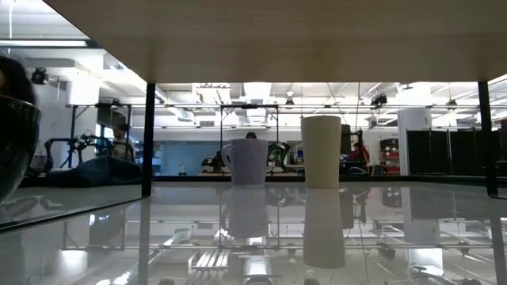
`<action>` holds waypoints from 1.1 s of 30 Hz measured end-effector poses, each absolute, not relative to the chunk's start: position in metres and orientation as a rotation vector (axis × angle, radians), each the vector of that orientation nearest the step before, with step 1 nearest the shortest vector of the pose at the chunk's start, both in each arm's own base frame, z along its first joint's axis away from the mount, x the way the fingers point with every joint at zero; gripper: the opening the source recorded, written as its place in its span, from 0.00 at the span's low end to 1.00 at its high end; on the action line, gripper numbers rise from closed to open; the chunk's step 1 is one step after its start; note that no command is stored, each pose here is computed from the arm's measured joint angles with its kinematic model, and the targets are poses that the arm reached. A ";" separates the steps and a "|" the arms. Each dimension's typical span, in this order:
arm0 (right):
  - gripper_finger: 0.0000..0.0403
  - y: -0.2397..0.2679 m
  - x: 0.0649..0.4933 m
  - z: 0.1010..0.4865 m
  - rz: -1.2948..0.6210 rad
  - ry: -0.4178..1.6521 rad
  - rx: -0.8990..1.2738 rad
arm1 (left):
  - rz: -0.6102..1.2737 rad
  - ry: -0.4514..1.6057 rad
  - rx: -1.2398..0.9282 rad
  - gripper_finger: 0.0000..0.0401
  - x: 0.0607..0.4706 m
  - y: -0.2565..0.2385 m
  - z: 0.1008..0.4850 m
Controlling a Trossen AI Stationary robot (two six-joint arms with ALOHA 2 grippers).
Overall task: Stack small to large cups/mugs on shelf
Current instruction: Put the purple cup on the shelf, then put the yellow cup on the shelf
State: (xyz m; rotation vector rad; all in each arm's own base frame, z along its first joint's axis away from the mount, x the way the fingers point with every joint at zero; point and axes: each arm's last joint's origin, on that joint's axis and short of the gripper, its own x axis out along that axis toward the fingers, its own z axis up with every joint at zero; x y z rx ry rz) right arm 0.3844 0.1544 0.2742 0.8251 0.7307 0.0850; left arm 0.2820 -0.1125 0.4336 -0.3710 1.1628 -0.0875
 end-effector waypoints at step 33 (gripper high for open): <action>0.27 0.046 0.267 0.366 -0.646 0.618 0.525 | -0.009 0.903 -0.213 0.27 0.240 -0.020 0.479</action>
